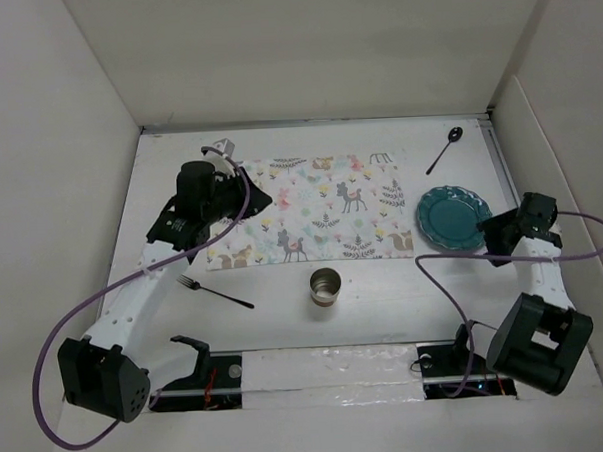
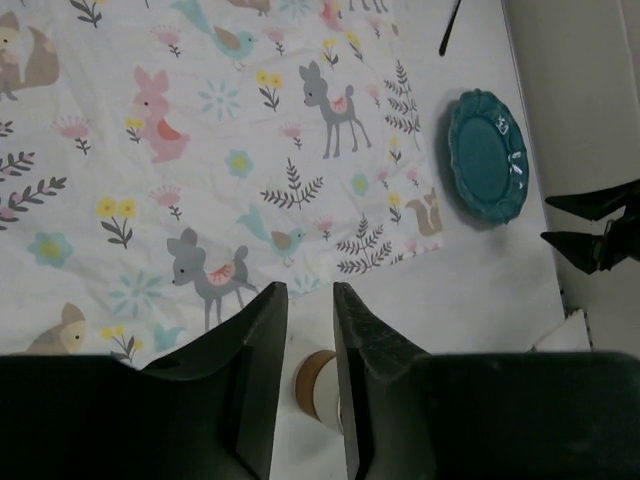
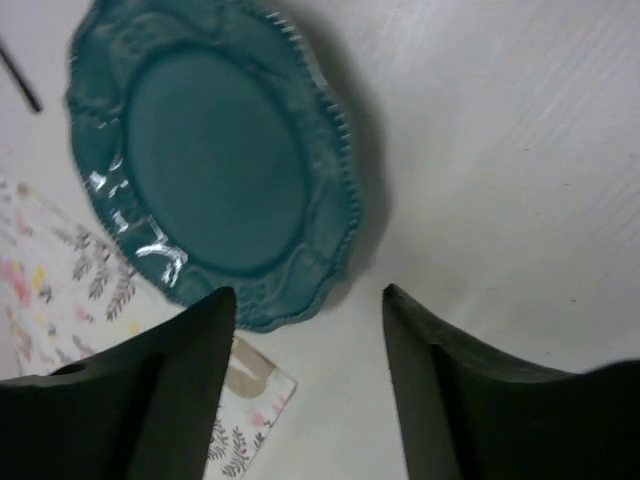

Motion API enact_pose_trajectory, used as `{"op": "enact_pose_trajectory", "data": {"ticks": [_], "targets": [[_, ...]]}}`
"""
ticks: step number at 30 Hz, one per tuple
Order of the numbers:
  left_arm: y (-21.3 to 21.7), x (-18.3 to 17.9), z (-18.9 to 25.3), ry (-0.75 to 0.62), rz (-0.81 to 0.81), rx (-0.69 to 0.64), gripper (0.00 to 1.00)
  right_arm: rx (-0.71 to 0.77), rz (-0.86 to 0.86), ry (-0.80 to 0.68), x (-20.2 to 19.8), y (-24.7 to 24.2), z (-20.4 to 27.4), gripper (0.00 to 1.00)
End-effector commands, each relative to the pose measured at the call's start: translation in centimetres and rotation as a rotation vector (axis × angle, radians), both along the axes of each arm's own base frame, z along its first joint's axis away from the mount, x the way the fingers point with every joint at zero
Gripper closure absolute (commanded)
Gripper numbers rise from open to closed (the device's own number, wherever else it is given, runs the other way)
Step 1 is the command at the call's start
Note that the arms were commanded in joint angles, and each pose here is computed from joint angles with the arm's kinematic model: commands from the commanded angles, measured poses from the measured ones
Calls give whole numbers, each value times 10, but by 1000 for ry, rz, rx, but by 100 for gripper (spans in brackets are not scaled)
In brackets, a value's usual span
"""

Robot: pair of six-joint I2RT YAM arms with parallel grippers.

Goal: Set the dinner table for one person

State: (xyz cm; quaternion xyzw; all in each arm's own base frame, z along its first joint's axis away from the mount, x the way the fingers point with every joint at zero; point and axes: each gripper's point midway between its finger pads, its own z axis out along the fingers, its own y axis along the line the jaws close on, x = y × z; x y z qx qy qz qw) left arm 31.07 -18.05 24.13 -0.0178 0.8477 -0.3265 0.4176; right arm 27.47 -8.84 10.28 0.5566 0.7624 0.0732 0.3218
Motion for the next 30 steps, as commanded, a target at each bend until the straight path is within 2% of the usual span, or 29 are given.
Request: {"op": "enact_pose_trajectory", "data": {"ticks": [1,2,7,13,15,18,19,21,22,24,25,27,30], "targets": [[-5,-5,8,-43,-52,-12,75,82,-78,-23,1,-19,-10,31],[-8,-9,3,-41,-66,3,69,125,-105,-1,-3,-23,-24,28],[-17,-17,-4,-48,-92,69,65,170,-110,-42,1,-29,-35,25],[-17,-18,-11,-33,-85,61,65,329,-65,2,12,-15,-74,32],[-17,-18,-12,-31,-81,56,65,346,-51,12,17,-13,-81,33],[-17,-17,-15,-23,-74,48,65,379,-59,22,21,-13,-92,39],[-18,-17,-14,-26,-71,45,65,385,-59,15,22,-12,-94,43],[-17,-16,-15,-20,-62,42,65,398,-74,27,23,-10,-98,60],[-17,-15,-13,-26,-59,41,66,394,-81,24,23,-11,-97,71],[-15,-13,-12,-29,-40,44,66,384,-106,3,23,-13,-89,82],[-14,-13,-10,-37,-36,43,66,371,-120,4,21,-15,-87,91],[-12,-11,-7,-45,-21,44,66,321,-130,-34,24,-22,-66,99],[-10,-9,-2,-53,-7,48,66,216,-141,-81,29,-39,-29,100]]}}
